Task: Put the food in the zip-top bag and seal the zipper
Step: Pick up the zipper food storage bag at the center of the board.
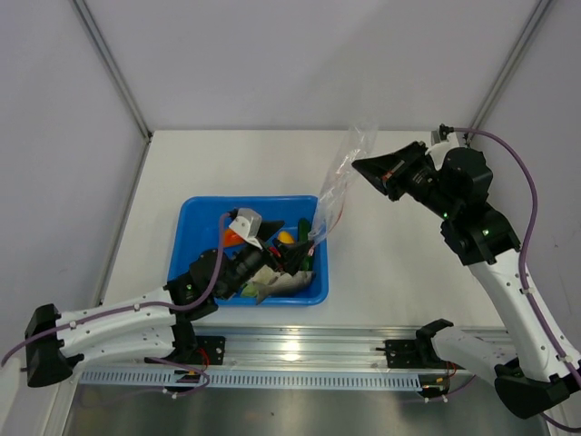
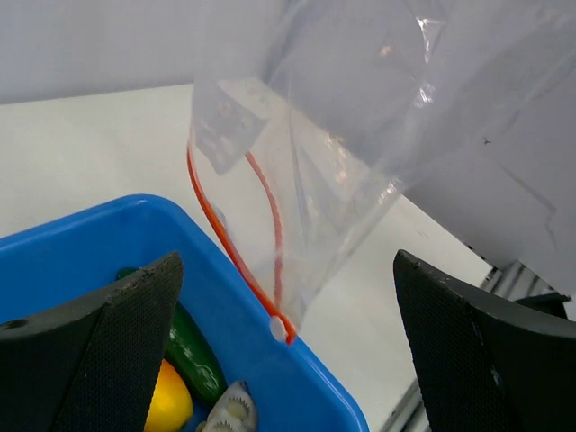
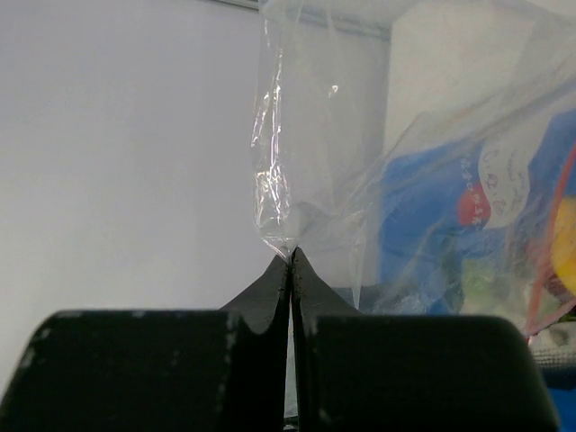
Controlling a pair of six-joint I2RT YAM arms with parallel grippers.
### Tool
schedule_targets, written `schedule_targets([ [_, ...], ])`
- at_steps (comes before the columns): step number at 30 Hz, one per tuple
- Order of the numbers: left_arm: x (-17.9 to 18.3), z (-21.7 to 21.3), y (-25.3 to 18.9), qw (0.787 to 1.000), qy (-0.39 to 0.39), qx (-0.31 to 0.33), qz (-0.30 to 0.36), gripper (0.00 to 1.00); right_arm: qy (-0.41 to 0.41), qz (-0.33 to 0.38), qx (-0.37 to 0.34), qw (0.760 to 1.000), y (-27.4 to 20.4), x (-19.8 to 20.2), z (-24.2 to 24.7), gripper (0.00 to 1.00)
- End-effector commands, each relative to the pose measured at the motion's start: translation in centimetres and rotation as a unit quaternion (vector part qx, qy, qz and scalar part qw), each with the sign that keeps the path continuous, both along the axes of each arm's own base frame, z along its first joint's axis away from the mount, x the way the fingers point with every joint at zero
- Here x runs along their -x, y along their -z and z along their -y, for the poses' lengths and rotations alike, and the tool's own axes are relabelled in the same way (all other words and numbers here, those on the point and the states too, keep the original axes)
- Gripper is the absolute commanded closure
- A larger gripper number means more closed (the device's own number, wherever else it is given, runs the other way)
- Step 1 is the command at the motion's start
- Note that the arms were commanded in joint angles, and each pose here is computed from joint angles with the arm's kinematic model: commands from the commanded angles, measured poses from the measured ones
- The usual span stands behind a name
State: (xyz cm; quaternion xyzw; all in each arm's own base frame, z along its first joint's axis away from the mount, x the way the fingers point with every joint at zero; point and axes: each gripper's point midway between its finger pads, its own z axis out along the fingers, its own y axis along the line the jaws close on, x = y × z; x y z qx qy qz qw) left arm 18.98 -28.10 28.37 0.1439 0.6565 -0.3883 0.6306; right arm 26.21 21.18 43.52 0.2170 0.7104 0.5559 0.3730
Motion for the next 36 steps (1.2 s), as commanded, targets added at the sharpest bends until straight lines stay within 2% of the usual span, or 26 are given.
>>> schedule_targets([
  [1,-1.2,-0.1,-4.9,0.997,-0.047,0.039,0.048,0.01,-0.011,0.01,-0.032,0.999,-1.5,0.8,-0.1,1.0],
  [8,-0.9,3.0,-4.9,0.998,-0.023,0.032,0.052,0.0,-0.014,0.014,-0.047,0.999,-2.3,1.3,0.0,1.0],
  [12,-0.9,3.7,-5.4,0.998,-0.014,0.037,0.056,0.01,-0.021,0.013,-0.049,0.998,-2.2,1.6,-0.1,1.0],
  [16,-1.2,4.3,-5.2,0.999,-0.016,0.017,0.04,0.01,-0.033,0.006,-0.042,0.999,-1.3,1.7,-0.5,1.0],
  [19,-1.1,5.2,-5.3,1.0,-0.003,0.002,0.028,0.05,-0.043,0.002,-0.045,0.998,-0.8,1.9,-0.7,1.0],
  [22,-1.3,5.5,-4.5,1.0,0.006,0.004,0.001,0.14,-0.041,-0.002,-0.046,0.998,-0.3,2.2,-0.5,1.0],
  [28,-1.6,5.2,-4.1,0.999,0.03,0.024,-0.03,0.48,-0.036,0.002,-0.046,0.998,-0.3,2.7,-0.1,1.0],
  [29,-1.5,5.3,-4.1,0.998,0.04,0.024,-0.031,0.58,-0.042,0.003,-0.045,0.998,-0.3,2.8,-0.2,1.0],
  [31,-1.3,5.0,-4.7,0.998,0.048,0.029,-0.031,0.71,-0.048,0.003,-0.041,0.998,-0.2,2.9,-0.4,1.0],
  [32,-1.1,5.0,-4.9,0.998,0.053,0.032,-0.032,0.86,-0.052,0.006,-0.03,0.998,0.1,2.8,-0.5,1.0],
  [33,-0.9,4.6,-5.6,0.996,0.061,0.045,-0.037,0.96,-0.061,0.004,-0.022,0.998,0.5,3.0,-0.7,1.0],
  [34,-1.0,4.3,-5.7,0.996,0.063,0.049,-0.045,0.99,-0.064,0.0,-0.015,0.998,1.0,2.9,-0.8,1.0],
  [36,-0.9,3.7,-5.7,0.993,0.072,0.056,-0.072,0.99,-0.07,0.0,0.009,0.998,2.0,2.9,-0.8,0.97],
])
